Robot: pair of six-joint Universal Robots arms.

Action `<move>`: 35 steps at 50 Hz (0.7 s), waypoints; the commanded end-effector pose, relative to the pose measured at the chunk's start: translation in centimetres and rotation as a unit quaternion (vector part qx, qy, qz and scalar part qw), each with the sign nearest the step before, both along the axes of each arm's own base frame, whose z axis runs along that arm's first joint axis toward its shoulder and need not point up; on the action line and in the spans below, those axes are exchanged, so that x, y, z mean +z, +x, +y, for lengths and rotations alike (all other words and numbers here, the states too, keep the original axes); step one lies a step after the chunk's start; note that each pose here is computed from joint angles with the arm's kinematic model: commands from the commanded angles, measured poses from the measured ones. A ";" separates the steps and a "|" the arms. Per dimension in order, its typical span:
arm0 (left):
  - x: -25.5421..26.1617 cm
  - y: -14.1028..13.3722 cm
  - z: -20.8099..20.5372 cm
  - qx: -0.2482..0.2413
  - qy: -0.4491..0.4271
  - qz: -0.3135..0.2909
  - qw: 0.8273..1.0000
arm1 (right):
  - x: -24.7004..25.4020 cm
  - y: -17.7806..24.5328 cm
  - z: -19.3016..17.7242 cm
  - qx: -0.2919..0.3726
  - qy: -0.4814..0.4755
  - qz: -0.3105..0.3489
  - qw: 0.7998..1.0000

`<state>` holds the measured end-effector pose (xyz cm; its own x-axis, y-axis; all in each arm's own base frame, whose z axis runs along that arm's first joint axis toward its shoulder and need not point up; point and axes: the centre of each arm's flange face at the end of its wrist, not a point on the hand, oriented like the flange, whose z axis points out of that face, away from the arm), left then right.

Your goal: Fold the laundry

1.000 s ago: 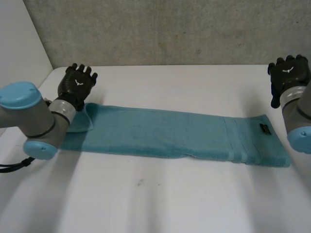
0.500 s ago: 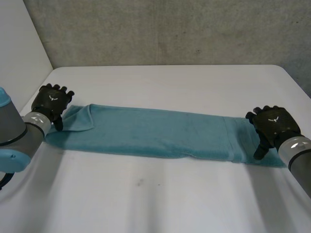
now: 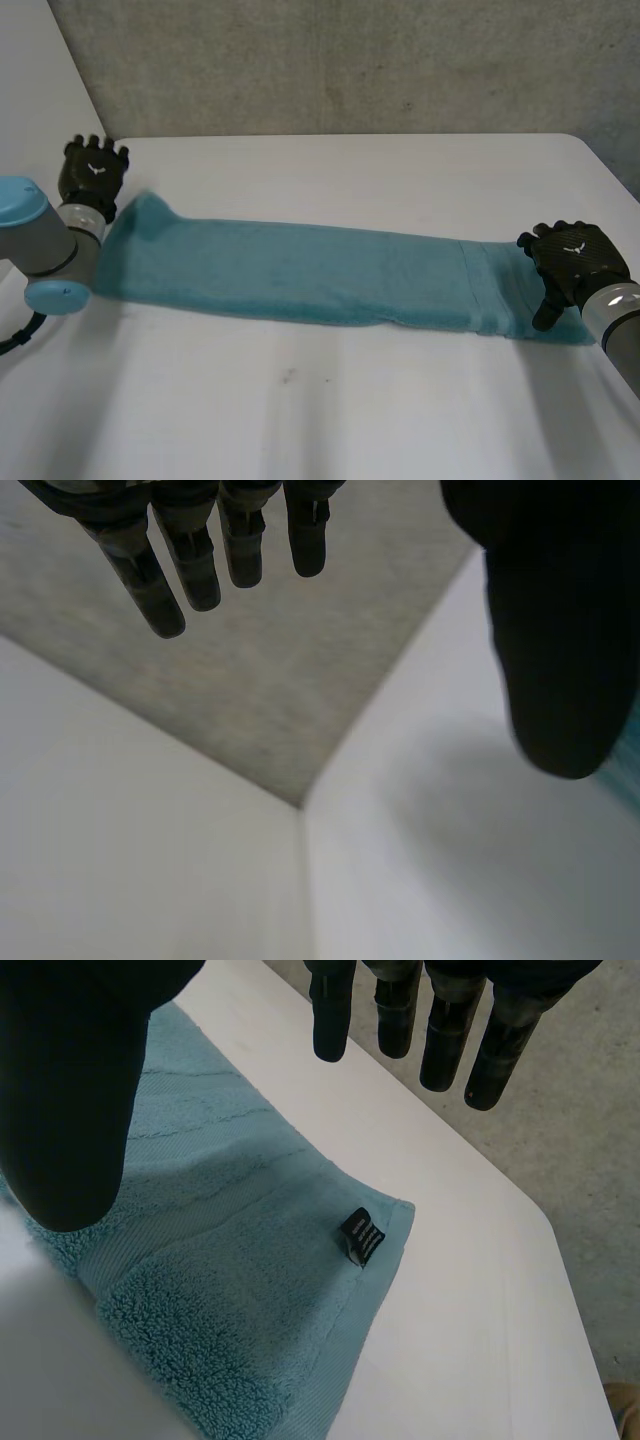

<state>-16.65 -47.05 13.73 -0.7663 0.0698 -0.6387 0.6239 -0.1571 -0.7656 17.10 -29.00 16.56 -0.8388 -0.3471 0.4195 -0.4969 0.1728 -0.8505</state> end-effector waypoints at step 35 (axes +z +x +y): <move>4.3 -4.3 15.9 -0.047 0.159 0.192 0.967 | -1.5 -3.0 -1.4 -0.022 0.061 -0.030 0.997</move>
